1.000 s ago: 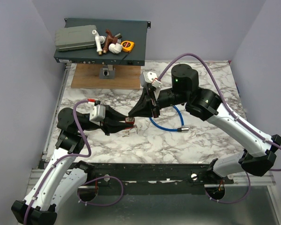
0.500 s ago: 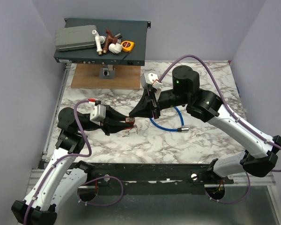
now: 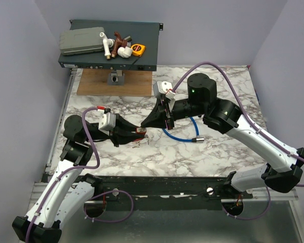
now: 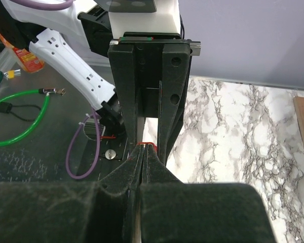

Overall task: Unlock with the key
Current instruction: Unlock the lock.

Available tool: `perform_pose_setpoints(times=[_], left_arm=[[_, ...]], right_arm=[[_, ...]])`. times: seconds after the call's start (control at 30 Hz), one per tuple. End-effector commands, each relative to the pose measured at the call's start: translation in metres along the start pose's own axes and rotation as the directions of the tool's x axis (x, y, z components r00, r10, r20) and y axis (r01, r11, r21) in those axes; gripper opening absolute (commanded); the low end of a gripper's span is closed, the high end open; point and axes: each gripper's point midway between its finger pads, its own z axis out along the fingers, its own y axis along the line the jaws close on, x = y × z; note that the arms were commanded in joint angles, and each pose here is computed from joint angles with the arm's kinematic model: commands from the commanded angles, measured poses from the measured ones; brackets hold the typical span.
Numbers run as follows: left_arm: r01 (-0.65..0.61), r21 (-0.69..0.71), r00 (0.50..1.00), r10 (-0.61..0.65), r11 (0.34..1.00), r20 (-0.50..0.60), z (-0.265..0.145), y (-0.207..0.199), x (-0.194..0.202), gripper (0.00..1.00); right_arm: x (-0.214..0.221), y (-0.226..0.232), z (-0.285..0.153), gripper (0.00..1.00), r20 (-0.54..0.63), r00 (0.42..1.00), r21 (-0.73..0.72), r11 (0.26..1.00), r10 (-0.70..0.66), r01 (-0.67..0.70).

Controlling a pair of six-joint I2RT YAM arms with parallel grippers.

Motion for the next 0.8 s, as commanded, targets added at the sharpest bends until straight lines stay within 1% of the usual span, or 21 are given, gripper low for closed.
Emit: perform_pose_setpoints(times=[0.0,0.13,0.23,0.37,0.53,0.67,0.77], left_arm=[[-0.104,0.02,0.994,0.103,0.994,0.028,0.001,-0.005,-0.03,0.0],[-0.094,0.045,0.996,0.094,0.995,0.004,0.001,-0.008,-0.03,0.0],[-0.082,0.065,0.996,0.084,0.994,-0.028,0.0,-0.009,-0.024,0.0],[-0.067,0.068,0.995,0.072,0.995,-0.064,-0.001,-0.008,-0.018,0.0],[-0.089,0.078,0.99,0.097,0.993,-0.105,-0.002,-0.007,-0.013,0.0],[-0.097,0.094,0.988,0.108,0.991,-0.112,-0.002,-0.011,-0.014,0.0],[-0.095,0.093,0.988,0.106,0.991,-0.112,-0.001,-0.011,-0.013,0.0]], right_arm=[[0.036,-0.002,-0.001,0.01,-0.099,0.993,0.029,0.998,0.066,-0.063],[0.053,-0.001,-0.004,0.01,-0.139,0.986,0.047,0.995,0.096,-0.091],[0.061,0.003,-0.006,0.01,-0.147,0.983,0.053,0.993,0.113,-0.106],[0.064,0.005,-0.011,0.01,-0.138,0.984,0.07,0.992,0.113,-0.105],[0.073,0.007,-0.01,0.02,-0.154,0.98,0.058,0.992,0.124,-0.116],[0.073,0.008,-0.007,0.06,-0.139,0.982,0.045,0.991,0.128,-0.123],[0.071,0.008,-0.005,0.06,-0.136,0.983,0.042,0.992,0.123,-0.118]])
